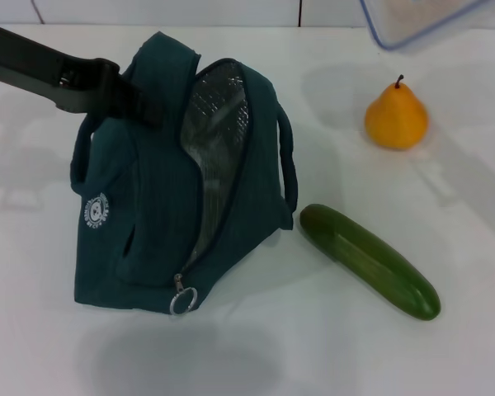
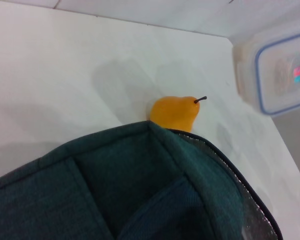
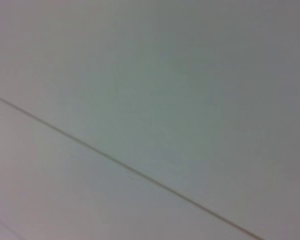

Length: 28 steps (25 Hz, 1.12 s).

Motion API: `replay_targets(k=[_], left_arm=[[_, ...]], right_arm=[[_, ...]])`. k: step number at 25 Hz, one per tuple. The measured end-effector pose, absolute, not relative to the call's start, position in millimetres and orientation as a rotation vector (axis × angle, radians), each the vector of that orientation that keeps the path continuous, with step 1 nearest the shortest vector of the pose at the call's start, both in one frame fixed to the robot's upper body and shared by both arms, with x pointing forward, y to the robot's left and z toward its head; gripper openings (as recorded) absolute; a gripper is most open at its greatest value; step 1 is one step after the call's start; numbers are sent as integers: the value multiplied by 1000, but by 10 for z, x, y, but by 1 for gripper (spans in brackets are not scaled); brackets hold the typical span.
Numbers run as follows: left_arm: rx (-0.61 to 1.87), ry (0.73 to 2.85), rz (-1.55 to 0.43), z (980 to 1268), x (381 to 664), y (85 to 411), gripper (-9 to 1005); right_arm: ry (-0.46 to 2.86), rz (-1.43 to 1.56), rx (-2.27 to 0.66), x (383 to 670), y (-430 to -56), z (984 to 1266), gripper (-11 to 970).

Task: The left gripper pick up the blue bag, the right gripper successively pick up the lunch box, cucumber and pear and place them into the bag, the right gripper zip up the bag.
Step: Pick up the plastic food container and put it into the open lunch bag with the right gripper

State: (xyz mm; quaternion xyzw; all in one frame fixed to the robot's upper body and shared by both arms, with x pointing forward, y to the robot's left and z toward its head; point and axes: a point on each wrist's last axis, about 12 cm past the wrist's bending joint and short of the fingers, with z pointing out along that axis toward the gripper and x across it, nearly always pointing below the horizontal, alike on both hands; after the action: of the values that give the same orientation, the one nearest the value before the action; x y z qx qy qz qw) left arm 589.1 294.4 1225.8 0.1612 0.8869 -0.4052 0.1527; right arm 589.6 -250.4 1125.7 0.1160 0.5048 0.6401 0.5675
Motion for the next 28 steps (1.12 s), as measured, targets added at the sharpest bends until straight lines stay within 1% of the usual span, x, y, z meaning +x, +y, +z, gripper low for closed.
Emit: replay_targets(k=[2,3,6,9,15,18,23,28], left_arm=[[469,2542,-1163,12268,5901,2927,45],[482,2539,-1165,12283,5919,2890,45],[492,2536,-1166,12298,5933,2862,45],[496,2534,-1165,12306,5939,2852,45],[502,2527,-1173,12316,5954,2825,45],[503,2523,-1174,12319,5955,2821,45],[498,2519,-1180,12316,5957,2819,45],[498,2515,-1186,12310,5959,2802,45]], right_arm=[[1164,1527,245,5975,-2419,11356,98],[1140,1555,209,6046,-2317,11466,98],[1129,1579,185,6095,-2234,11541,98],[1130,1628,129,6164,-2055,11653,97],[1143,1718,14,6147,-1794,11768,97],[1156,1739,-12,6122,-1741,11768,97],[1246,1753,-24,6019,-1716,11602,97],[1307,1766,-58,5952,-1661,11513,102]])
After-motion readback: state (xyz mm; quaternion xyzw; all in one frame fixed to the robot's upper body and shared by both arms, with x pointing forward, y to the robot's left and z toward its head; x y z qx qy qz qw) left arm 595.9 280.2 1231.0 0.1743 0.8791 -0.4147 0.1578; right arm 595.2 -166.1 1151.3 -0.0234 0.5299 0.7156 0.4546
